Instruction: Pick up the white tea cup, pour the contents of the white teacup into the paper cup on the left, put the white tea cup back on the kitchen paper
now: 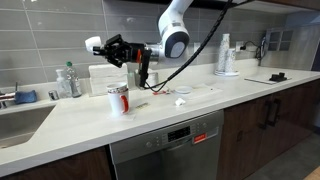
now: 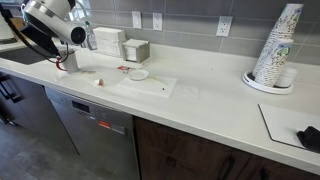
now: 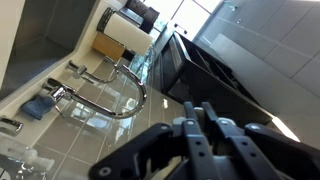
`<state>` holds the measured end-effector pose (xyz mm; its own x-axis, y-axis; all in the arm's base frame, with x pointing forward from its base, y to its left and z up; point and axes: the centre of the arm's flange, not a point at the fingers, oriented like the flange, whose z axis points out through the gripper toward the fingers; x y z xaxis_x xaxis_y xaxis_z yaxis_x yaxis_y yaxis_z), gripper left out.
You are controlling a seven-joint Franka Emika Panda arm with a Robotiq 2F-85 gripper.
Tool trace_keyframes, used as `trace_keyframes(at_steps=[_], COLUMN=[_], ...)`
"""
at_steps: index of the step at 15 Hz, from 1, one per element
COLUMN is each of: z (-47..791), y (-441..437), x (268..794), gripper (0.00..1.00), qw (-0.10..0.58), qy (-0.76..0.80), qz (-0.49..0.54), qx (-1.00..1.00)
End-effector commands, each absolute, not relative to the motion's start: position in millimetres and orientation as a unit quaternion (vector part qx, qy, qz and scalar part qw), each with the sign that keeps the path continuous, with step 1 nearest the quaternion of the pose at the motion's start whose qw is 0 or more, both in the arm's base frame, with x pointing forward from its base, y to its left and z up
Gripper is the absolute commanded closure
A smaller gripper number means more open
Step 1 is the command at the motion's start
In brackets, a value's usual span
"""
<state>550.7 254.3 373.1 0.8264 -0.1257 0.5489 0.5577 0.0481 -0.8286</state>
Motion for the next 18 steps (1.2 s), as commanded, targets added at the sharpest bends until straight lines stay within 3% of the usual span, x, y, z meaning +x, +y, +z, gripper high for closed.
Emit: trace_keyframes(at_steps=[1, 18], z=[366.0, 356.9], y=[259.9, 262.8], x=[554.5, 564.5], gripper=[0.97, 0.97], qw=[0.722, 0.755], qy=[-0.169, -0.149], qz=[-0.253, -0.268], qx=[-0.621, -0.579])
